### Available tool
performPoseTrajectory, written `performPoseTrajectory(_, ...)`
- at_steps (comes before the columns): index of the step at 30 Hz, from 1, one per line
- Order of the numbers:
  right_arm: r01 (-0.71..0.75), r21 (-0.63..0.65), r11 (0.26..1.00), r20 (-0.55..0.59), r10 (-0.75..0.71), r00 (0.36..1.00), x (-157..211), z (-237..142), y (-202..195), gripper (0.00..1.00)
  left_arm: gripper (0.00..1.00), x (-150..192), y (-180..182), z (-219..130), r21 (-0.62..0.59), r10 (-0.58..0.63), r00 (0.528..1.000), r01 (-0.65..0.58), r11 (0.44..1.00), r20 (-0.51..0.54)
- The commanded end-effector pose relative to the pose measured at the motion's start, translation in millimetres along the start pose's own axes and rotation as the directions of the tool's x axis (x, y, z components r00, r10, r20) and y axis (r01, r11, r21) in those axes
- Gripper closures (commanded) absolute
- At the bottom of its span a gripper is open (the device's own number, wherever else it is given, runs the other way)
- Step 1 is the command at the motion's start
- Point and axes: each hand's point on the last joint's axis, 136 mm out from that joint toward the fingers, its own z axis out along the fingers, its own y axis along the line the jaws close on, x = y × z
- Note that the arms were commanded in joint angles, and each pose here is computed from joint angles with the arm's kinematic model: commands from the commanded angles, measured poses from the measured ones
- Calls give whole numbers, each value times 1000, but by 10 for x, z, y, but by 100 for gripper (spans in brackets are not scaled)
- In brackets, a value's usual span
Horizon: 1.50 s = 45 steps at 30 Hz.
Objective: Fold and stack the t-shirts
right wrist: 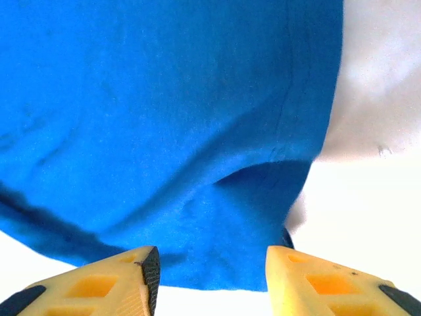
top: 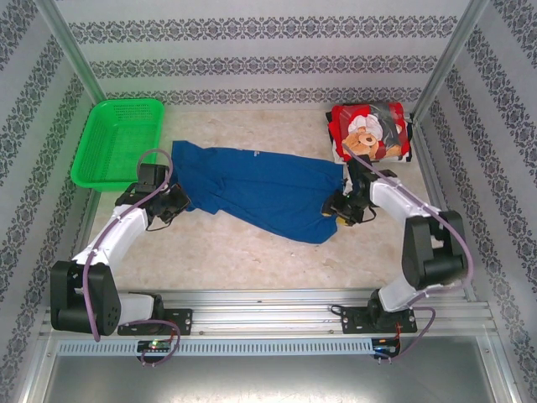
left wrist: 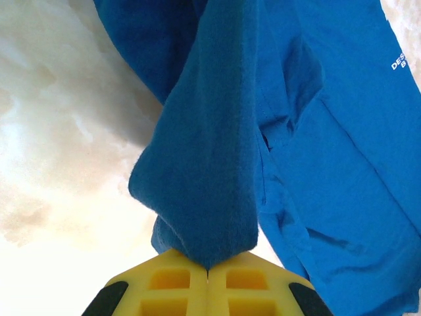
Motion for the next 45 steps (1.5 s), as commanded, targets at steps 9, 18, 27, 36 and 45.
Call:
performPoseTrajectory(9, -12, 80, 997, -114, 21, 993, 348, 190, -291, 53, 100, -49, -31, -36, 8, 17, 1000, -17, 1000, 1)
performPoseTrajectory(18, -46, 85, 995, -97, 54, 994, 639, 66, -416, 55, 100, -73, -50, -55, 19, 21, 1000, -21, 1000, 16)
performPoseTrajectory(27, -36, 107, 994, -100, 47, 994, 475, 279, -397, 61, 100, -105, -60, -21, 12, 30, 999, -30, 999, 11)
performPoseTrajectory(36, -36, 125, 992, -84, 47, 995, 293, 312, -331, 94, 100, -99, -12, -5, 2, 27, 1000, -27, 1000, 5)
performPoseTrajectory(45, -48, 96, 994, -185, 65, 981, 661, 88, -301, 99, 100, -87, 2, -17, 2, 38, 999, -38, 999, 2)
